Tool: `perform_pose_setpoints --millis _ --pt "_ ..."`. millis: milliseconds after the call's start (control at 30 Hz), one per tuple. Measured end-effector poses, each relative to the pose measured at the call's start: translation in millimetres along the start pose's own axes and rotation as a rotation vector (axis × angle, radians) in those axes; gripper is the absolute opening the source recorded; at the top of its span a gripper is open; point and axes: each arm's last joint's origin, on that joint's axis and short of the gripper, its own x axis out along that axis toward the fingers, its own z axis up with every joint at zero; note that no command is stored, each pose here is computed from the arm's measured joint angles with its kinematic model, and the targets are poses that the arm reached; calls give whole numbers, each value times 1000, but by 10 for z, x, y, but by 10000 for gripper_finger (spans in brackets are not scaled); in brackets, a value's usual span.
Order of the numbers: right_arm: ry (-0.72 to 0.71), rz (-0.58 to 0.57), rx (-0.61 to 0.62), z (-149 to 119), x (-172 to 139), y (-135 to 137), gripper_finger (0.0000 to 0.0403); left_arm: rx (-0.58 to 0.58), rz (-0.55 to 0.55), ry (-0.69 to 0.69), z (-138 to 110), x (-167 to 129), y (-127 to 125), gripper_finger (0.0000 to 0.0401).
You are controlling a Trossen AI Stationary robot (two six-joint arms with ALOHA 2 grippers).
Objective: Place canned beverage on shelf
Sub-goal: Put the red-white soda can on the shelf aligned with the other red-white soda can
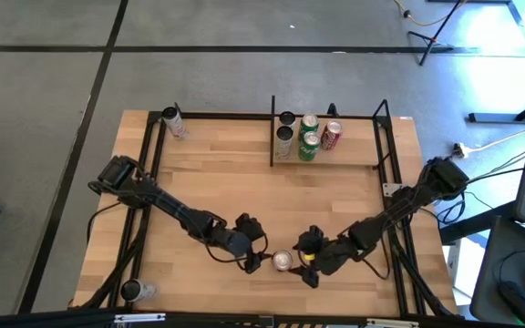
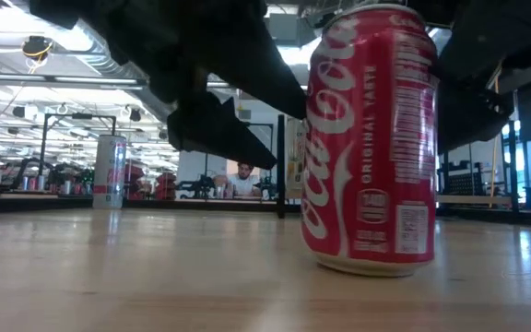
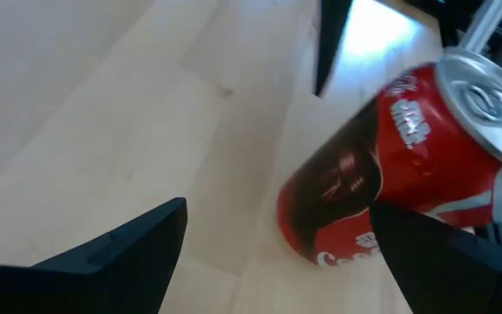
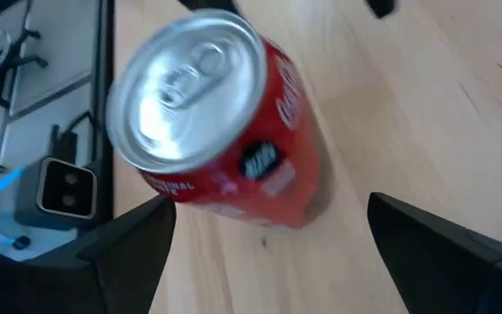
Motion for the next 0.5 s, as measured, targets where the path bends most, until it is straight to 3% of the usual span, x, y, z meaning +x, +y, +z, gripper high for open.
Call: perform_pose_setpoints --millis 500 --pt "63 -90 0 231 -93 -279 363 14 -63 25 -74 -49 -116 364"
